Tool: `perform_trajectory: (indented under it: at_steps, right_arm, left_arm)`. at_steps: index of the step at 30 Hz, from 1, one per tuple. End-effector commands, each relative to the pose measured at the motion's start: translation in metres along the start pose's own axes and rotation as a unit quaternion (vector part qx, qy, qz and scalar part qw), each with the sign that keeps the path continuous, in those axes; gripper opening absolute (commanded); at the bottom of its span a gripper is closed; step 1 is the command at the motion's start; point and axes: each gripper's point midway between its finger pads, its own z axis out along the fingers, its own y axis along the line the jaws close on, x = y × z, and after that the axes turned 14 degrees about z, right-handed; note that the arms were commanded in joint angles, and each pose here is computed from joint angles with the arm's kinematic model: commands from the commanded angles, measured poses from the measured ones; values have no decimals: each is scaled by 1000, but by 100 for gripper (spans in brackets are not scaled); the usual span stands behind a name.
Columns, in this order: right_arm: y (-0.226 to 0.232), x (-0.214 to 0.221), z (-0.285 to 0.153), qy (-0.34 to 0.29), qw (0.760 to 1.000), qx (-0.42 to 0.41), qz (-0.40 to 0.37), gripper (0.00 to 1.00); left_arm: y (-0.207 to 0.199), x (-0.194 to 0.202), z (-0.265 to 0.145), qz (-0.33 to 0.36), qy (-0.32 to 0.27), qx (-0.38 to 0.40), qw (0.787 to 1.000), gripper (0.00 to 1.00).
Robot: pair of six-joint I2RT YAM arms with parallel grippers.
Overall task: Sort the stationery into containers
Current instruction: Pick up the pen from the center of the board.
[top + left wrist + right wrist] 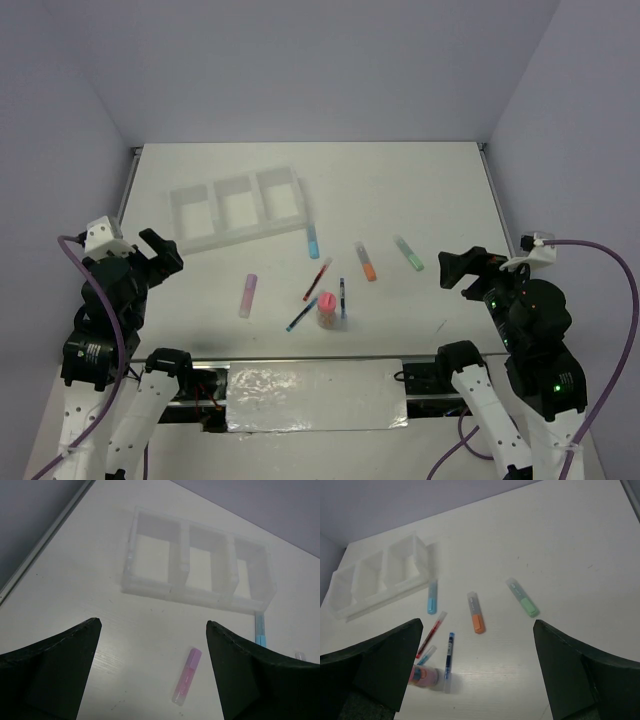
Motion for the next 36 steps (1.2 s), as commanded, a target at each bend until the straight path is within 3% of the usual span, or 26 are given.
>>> perform_trajectory:
  at_steps: [1,7,11,15,16,21,25,29,36]
  right_arm:
    - [-2,0,4,-1,1000,6,2,100]
    - [13,4,3,3,999,-40,9,100]
    - [30,33,31,73,994,-77,37,100]
    - [16,84,92,181,982,-33,40,100]
    - [-2,107,116,227,973,17,37,100]
    - [-65,143,178,274,942,189,-47,94]
    - [-88,146,214,293,918,245,-107,85]
    - [-116,180,232,365,882,269,-127,79]
    - [-151,204,237,395,852,313,-139,74]
  left_arm:
    - [-2,-7,3,-2,-10,1,1000,99]
    - [-3,-5,5,-1,-7,4,1000,99]
    - [-5,-4,6,1,-4,6,1000,99]
    - [-8,-4,8,5,-1,15,1000,99]
    - [-9,-2,9,7,1,16,1000,99]
    - [-15,2,14,16,14,30,999,99]
    - [-21,6,18,24,25,40,999,99]
    - [-25,6,19,28,28,50,998,99]
    - [-29,6,18,31,26,63,997,99]
